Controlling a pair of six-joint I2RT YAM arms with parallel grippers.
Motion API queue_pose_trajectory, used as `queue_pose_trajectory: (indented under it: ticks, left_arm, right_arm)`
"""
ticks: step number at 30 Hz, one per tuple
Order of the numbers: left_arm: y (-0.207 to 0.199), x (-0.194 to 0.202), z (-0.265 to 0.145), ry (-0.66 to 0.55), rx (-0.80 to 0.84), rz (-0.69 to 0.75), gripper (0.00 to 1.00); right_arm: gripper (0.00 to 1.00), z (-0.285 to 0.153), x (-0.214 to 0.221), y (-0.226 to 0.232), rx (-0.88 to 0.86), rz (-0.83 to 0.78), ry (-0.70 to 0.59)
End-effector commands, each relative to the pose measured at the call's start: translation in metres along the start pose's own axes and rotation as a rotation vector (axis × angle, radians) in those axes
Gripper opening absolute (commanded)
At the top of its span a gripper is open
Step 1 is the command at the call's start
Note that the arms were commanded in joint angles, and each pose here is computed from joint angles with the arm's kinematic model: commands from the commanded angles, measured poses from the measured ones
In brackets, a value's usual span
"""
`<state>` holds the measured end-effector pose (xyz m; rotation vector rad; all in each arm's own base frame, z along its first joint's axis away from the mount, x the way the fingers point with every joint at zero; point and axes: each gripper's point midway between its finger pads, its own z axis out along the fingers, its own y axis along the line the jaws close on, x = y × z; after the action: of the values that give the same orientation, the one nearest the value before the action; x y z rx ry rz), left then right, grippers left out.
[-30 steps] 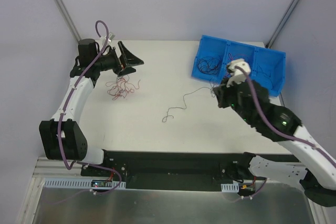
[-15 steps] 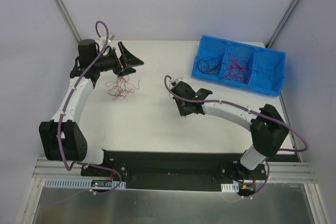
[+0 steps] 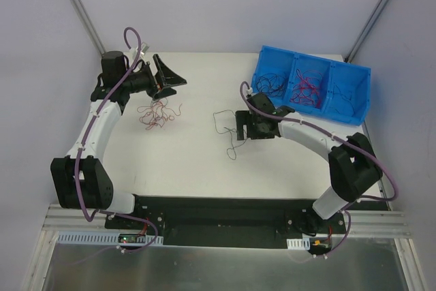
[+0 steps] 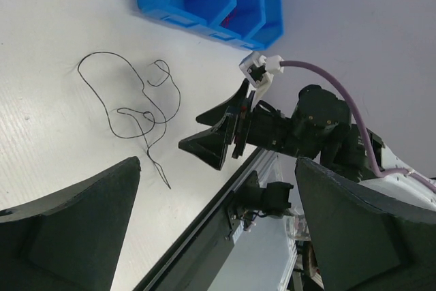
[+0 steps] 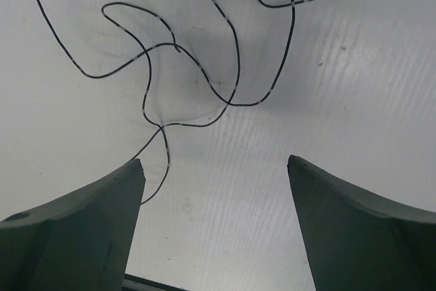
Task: Untangle the cables
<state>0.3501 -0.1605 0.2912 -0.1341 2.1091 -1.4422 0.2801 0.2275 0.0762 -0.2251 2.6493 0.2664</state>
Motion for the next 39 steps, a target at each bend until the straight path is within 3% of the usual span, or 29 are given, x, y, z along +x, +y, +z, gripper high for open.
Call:
queue_pose_trajectory:
  ticks: [1,6,14,21,31,34,39]
  left_arm:
    - [-0.002,0.003,-0.001,0.019,0.027,0.028,0.96]
    - [0.000,0.003,0.001,0.026,0.027,0.022,0.96]
    - [0.002,0.004,0.002,0.038,0.033,0.014,0.96]
    - [0.002,0.004,0.002,0.038,0.032,0.013,0.96]
    - [-0.001,0.004,0.001,0.036,0.038,0.026,0.96]
    - [-0.002,0.004,0.000,0.036,0.040,0.029,0.96]
    - [-0.001,0.004,0.001,0.037,0.039,0.031,0.96]
  right_arm:
    - [0.89,0.003,-0.029,0.021,-0.153,0.018,-0.056]
    - [0.87,0.030,-0.049,0.001,-0.032,-0.049,-0.039]
    - [0.70,0.050,-0.053,-0.007,0.069,-0.027,0.045]
    - [0.71,0.062,-0.041,-0.013,0.110,0.043,0.098]
    - [0.35,0.067,-0.020,-0.007,0.133,0.073,0.161]
    - [0.34,0.066,-0.013,-0.010,0.195,0.035,0.185]
    - [0.09,0.054,-0.025,-0.014,0.208,0.013,0.149]
